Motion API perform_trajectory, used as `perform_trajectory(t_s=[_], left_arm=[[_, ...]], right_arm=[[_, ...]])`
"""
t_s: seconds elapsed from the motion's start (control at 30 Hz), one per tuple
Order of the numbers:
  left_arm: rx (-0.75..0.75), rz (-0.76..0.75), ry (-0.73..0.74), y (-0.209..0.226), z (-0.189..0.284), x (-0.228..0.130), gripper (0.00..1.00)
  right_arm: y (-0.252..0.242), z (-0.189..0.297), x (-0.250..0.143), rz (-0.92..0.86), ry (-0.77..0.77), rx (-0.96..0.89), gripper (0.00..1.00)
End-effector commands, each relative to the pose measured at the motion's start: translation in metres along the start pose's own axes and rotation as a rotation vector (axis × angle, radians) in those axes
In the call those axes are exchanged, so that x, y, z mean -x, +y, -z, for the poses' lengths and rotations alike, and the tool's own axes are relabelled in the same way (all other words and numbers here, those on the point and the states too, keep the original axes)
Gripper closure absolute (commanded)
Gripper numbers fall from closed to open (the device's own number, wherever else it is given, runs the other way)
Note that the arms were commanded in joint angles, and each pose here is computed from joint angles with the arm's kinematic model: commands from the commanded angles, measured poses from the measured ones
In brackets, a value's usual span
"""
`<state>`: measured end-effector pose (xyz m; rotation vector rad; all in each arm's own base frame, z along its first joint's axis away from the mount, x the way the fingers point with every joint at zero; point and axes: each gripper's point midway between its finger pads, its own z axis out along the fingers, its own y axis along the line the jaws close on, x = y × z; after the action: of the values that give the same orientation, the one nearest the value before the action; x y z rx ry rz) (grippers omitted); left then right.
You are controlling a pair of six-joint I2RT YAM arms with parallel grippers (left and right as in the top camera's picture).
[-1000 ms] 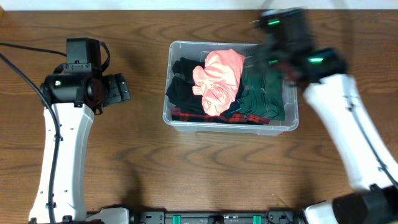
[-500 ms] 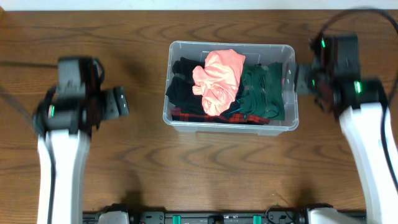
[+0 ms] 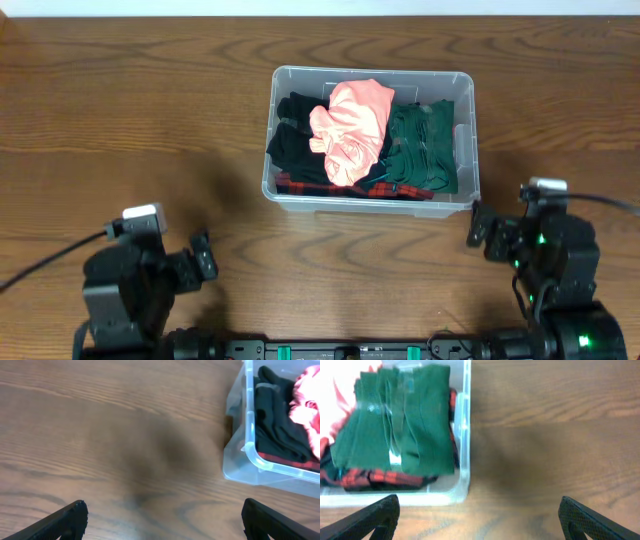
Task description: Pack container
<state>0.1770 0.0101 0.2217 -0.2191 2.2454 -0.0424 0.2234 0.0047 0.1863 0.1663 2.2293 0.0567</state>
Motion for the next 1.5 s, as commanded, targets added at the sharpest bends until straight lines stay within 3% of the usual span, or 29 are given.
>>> perform_trajectory(t_s=[0.0,0.27,0.53,0.63,0.77,1.03,1.13,1.27,1.47], left_arm=[[-0.011,0.000,0.000,-0.001,0.003,-0.004,0.02],[-0.010,0.000,0.006,-0.001,0.003,-0.006,0.02],[-0.010,0.000,0.006,-0.001,0.003,-0.006,0.02],[-0.010,0.000,0.006,-0.001,0.003,-0.006,0.02],[-0.010,0.000,0.006,-0.001,0.003,-0.006,0.02],[-0.010,0.000,0.006,-0.001,0.003,-0.006,0.02],[-0.010,0.000,0.006,-0.001,0.003,-0.006,0.02],[-0.010,0.000,0.006,-0.001,0.003,-0.006,0.02],[-0.010,0.000,0.006,-0.001,0.003,-0.006,0.02]], right_arm=[[-0.006,0.002,-0.018,-0.010,0.050,-0.025,0.01],[-0.015,0.008,-0.060,0.007,0.226,-0.061,0.01],[-0.009,0.017,-0.071,-0.005,0.246,-0.014,0.01],[-0.006,0.022,-0.052,0.060,0.114,0.016,0.01],[-0.001,0.025,-0.013,0.160,-0.189,0.049,0.01],[0.002,0.002,0.019,0.194,-0.617,0.048,0.01],[0.002,-0.019,0.012,0.196,-0.683,0.048,0.01],[0.000,-0.035,-0.008,0.203,-0.598,0.047,0.01],[0.000,-0.037,-0.009,0.204,-0.588,0.046,0.01]])
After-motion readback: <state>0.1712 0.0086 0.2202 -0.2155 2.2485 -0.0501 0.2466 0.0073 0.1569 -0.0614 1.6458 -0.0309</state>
